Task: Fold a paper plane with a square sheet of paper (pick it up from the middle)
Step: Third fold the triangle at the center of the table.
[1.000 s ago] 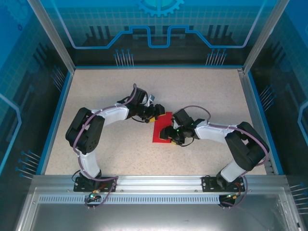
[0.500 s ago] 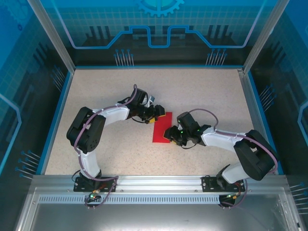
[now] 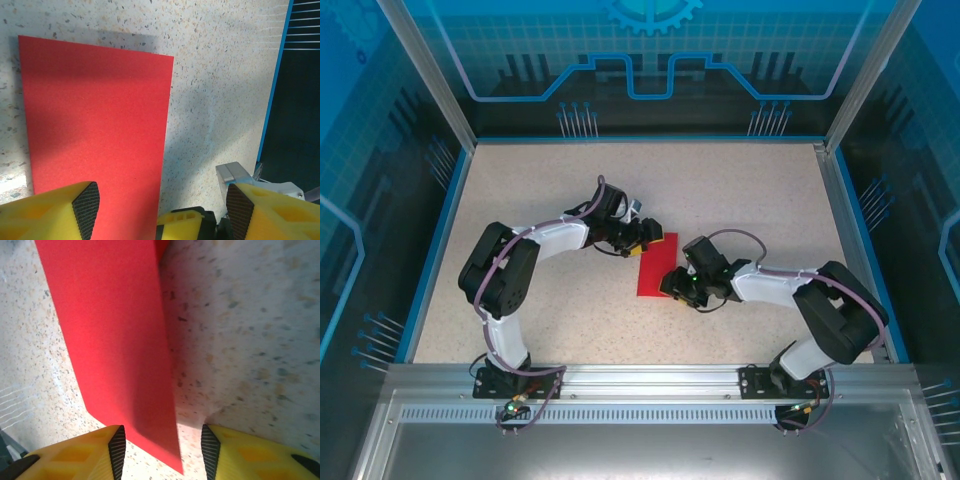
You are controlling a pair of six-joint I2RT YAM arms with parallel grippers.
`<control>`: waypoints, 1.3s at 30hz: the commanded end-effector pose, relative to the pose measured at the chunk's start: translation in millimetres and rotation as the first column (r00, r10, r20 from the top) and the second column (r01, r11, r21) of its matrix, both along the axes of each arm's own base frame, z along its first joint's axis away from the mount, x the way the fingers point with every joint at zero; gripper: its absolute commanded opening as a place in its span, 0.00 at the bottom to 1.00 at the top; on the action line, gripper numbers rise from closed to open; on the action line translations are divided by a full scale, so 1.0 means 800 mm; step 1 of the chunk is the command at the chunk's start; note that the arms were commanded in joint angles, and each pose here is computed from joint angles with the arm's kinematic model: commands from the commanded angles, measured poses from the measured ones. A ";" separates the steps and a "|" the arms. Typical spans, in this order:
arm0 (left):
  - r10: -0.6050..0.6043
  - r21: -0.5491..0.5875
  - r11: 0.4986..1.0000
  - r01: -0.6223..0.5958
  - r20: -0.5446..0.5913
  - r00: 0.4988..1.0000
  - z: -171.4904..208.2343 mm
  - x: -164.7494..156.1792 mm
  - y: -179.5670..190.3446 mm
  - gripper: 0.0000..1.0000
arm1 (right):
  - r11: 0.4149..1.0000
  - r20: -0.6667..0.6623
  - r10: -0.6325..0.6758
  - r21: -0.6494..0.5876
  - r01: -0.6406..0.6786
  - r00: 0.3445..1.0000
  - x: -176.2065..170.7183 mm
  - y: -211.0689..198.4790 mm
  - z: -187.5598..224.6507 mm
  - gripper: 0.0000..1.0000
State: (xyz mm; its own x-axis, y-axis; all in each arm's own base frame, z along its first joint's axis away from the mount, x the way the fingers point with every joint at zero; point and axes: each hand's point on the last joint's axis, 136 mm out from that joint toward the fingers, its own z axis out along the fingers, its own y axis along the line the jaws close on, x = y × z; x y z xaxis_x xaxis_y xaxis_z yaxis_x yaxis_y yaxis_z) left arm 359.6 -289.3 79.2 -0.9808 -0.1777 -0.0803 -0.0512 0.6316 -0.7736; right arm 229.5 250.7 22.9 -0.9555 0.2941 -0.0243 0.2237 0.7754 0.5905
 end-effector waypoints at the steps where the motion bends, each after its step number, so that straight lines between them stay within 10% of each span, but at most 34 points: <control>1: -0.019 -0.012 1.000 0.019 0.001 1.000 0.009 0.001 -0.005 0.72 | 0.997 0.032 0.029 0.068 -0.031 0.999 0.004 0.021 0.012 0.44; 7: -0.034 -0.036 0.999 0.034 0.001 0.999 0.011 0.001 -0.009 0.70 | 0.999 0.011 -0.027 0.029 0.027 1.000 0.002 0.005 0.010 0.19; 39: -0.049 0.041 0.998 0.054 -0.113 0.992 -0.056 -0.004 -0.005 0.58 | 0.998 0.030 0.002 0.066 -0.004 1.000 0.042 0.032 0.041 0.08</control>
